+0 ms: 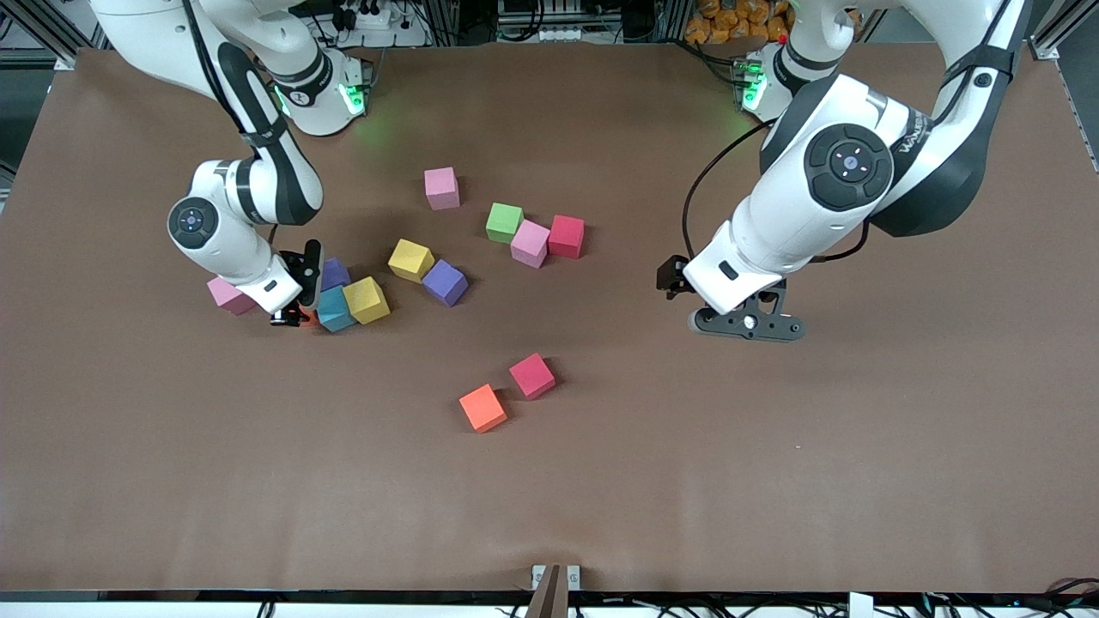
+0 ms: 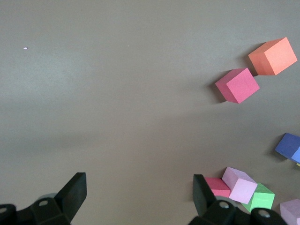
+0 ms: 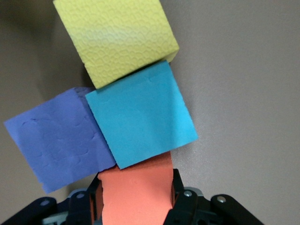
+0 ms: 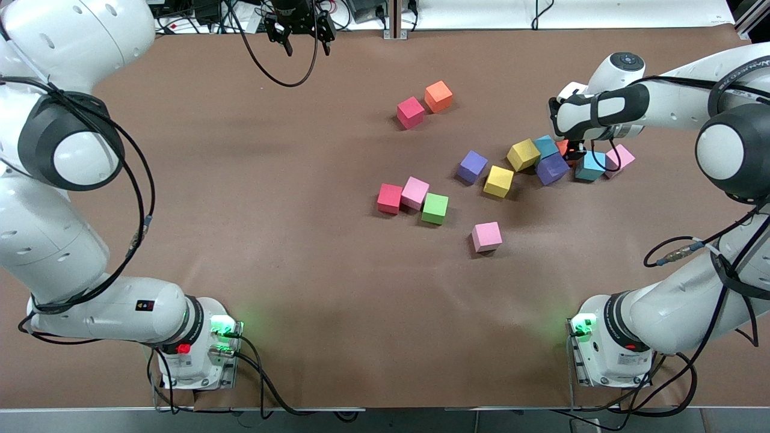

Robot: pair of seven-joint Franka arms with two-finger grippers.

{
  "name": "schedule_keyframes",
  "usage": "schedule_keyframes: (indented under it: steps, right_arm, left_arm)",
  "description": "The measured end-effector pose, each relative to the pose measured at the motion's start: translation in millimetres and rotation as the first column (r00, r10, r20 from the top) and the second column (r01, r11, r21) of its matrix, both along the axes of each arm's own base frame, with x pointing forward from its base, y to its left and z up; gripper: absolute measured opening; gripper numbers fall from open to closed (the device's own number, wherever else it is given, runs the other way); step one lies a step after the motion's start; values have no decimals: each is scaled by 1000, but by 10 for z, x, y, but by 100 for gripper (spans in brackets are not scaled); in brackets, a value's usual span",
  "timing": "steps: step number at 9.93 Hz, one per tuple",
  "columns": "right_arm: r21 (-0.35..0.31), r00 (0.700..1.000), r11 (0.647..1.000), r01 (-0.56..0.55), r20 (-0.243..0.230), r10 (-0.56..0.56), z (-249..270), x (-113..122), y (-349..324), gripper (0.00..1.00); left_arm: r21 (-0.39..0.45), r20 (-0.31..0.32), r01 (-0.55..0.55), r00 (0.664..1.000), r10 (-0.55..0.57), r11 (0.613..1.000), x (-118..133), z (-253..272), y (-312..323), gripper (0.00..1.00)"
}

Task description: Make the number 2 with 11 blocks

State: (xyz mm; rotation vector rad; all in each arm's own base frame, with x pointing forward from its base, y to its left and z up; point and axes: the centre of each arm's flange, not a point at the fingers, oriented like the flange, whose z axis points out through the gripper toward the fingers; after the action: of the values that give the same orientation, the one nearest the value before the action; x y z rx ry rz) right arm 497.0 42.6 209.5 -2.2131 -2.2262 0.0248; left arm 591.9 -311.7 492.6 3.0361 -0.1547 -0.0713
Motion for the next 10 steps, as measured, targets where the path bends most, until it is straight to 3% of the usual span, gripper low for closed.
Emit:
schedule_keyframes:
  steps: [2, 6, 10]
  right_arm:
    - [16, 1000, 1000, 18, -1, -18, 56, 51, 27, 58]
    - [67, 995, 996, 56, -91, -50, 606, 310, 314, 52]
    - [63, 984, 988, 143, -119, -135, 880, 229, 970, 52]
  left_arm:
    - [0, 0, 0, 1000, 0, 1000, 0, 0, 0, 100]
    - [1, -2, 0, 1000, 0, 1000, -2, -11, 0, 100]
    - [1, -5, 0, 1000, 0, 1000, 7, -37, 2, 100]
